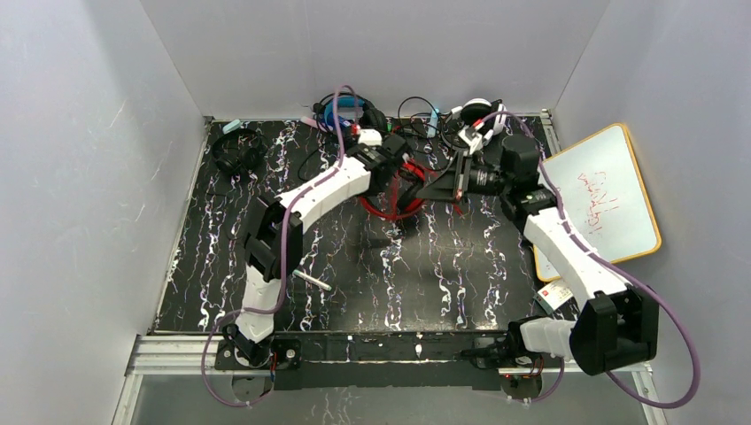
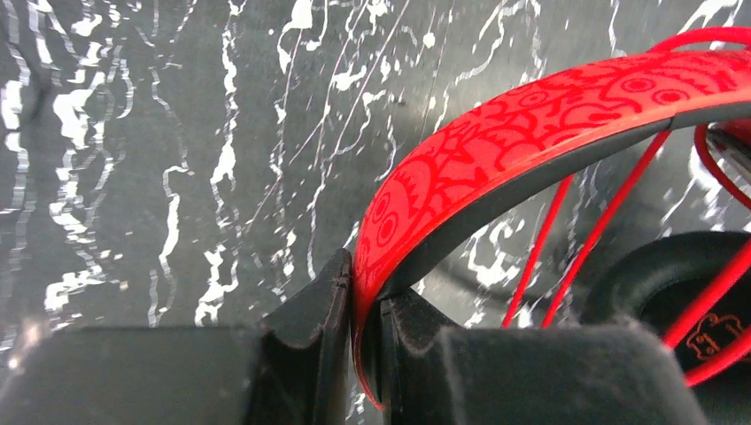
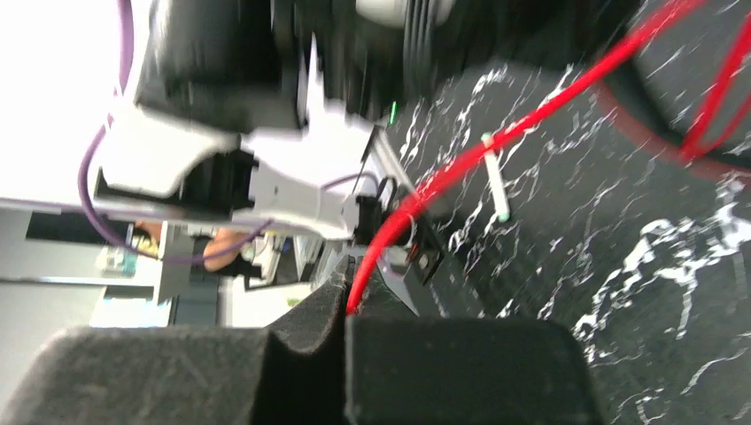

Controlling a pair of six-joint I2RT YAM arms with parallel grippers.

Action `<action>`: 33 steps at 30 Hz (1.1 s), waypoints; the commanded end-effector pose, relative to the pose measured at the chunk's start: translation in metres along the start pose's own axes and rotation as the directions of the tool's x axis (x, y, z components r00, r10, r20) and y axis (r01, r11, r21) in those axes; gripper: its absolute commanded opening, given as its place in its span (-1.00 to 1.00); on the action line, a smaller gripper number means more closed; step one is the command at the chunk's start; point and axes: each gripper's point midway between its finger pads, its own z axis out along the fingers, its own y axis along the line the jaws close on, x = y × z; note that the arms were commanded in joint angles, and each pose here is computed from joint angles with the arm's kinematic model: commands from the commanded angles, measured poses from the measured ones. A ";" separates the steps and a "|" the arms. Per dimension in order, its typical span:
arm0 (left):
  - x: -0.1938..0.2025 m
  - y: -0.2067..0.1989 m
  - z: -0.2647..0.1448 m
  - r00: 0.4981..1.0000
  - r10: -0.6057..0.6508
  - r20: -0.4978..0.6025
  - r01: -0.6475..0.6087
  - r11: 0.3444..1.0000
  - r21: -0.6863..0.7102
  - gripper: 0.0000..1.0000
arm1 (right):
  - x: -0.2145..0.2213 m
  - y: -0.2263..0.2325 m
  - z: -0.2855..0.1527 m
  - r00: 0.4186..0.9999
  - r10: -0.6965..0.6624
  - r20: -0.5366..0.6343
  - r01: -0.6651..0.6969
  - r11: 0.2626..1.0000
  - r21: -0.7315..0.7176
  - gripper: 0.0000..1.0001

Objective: Wrap the headphones
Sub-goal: Wrap the headphones cable around the headphones.

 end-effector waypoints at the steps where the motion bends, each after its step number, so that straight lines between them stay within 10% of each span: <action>1: -0.033 -0.012 0.005 0.948 -0.305 -0.085 0.314 0.940 0.132 -1.00 | 0.038 0.013 0.000 0.996 0.018 -0.089 -0.022 0.999 -0.041 -0.97; 16: -0.071 -0.007 -0.013 0.808 -0.549 -0.214 0.590 0.754 0.289 -1.00 | 0.122 -0.045 0.024 0.970 0.142 -0.196 -0.130 0.989 0.072 -0.97; 33: -0.093 0.016 -0.119 0.873 -0.403 -0.275 0.478 0.597 0.644 -1.00 | 0.145 -0.121 0.042 0.957 0.186 -0.222 -0.153 0.976 0.156 -0.97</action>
